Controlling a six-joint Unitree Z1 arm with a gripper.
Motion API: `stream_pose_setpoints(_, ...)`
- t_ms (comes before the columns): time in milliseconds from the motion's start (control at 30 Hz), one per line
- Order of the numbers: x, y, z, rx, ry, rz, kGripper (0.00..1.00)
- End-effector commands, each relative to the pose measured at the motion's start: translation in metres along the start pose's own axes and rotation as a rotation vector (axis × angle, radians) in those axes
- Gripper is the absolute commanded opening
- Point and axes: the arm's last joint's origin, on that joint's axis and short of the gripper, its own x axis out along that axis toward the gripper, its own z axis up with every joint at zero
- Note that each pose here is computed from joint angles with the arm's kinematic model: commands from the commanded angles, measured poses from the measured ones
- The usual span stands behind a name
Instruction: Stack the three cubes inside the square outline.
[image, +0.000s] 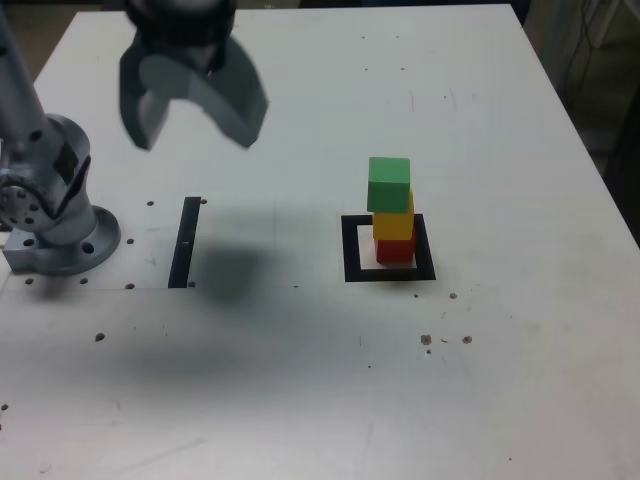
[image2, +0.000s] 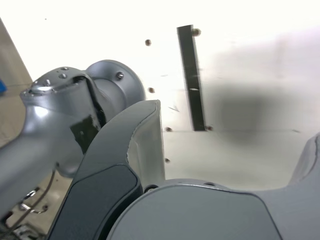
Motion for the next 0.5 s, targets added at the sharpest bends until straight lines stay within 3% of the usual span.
stream_pose_setpoints(0,0.015,-0.001,-0.006,0.001,0.015,-0.002,0.99)
stream_pose_setpoints(233,0.054,-0.004,-0.015,-0.016,0.02,0.014,0.99)
stream_pose_setpoints(467,0.08,-0.006,-0.017,-0.024,0.021,0.004,0.99)
